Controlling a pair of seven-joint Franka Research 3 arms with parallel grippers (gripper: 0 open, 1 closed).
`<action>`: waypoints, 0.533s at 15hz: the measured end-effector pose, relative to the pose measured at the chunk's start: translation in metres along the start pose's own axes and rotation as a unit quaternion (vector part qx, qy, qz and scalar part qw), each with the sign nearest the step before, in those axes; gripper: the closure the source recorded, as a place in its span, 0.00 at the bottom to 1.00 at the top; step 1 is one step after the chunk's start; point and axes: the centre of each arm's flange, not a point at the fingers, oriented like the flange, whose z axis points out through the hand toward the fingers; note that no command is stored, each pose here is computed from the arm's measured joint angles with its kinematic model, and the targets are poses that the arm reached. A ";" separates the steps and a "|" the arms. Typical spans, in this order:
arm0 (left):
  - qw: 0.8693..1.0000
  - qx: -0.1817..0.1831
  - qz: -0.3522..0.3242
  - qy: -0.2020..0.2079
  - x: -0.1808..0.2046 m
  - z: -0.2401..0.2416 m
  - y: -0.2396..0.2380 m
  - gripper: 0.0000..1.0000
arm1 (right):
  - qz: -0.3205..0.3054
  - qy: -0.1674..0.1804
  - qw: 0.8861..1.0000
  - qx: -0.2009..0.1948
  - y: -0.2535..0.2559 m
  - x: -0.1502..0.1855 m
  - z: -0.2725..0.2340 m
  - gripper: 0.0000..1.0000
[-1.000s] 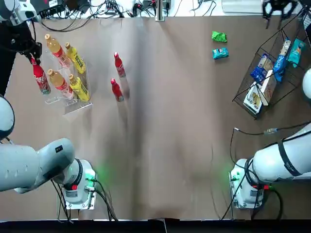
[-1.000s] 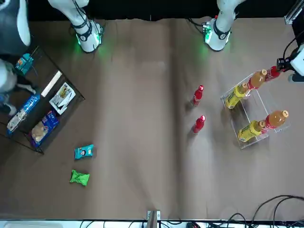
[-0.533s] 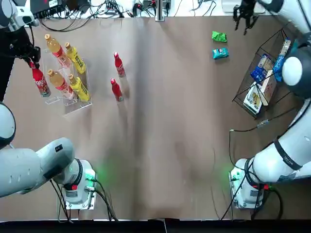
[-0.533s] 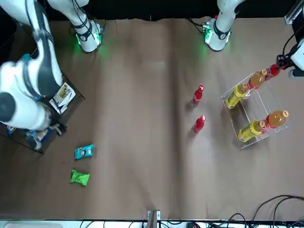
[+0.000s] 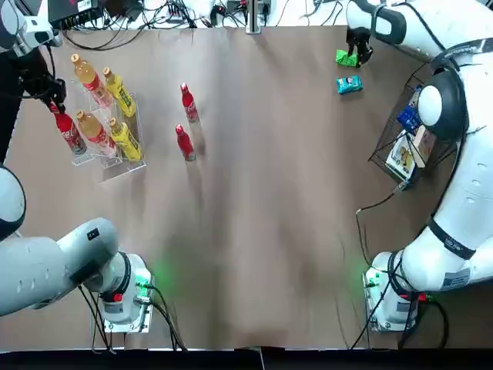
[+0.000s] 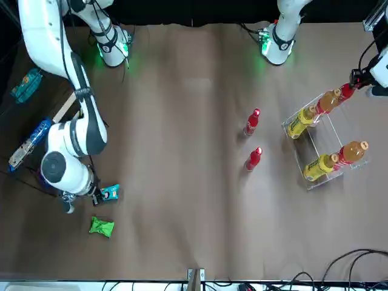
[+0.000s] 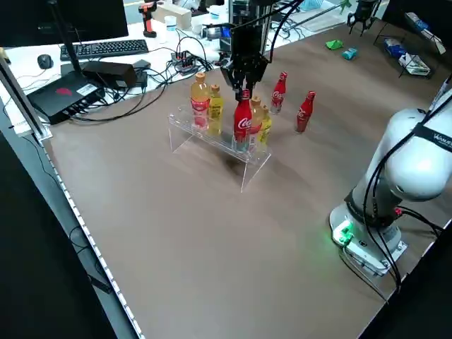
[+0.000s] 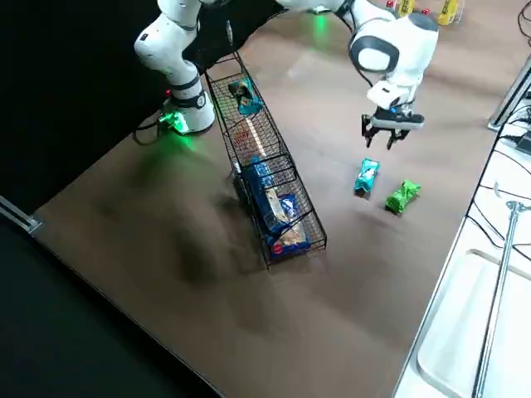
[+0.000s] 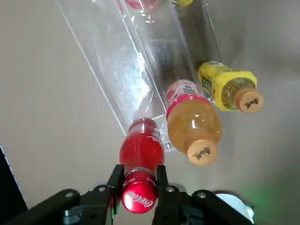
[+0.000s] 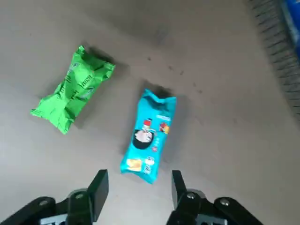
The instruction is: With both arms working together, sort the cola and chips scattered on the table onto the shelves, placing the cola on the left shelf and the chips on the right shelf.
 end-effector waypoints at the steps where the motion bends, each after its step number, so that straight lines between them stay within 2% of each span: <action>1: 1.000 -0.001 -0.001 0.000 -0.001 0.000 -0.002 0.68 | 0.002 0.002 1.000 0.007 -0.004 0.000 0.011 0.37; 3: 1.000 -0.001 -0.002 0.000 -0.003 0.000 -0.003 0.68 | 0.000 0.005 1.000 0.016 -0.010 -0.001 0.036 0.37; 6: 1.000 -0.002 -0.002 0.002 -0.003 0.001 -0.002 0.68 | -0.018 0.021 1.000 -0.014 -0.007 -0.002 0.079 0.37; 8: 1.000 -0.001 -0.003 0.003 -0.003 0.000 -0.003 0.55 | -0.023 0.024 0.999 -0.019 -0.006 -0.004 0.097 0.37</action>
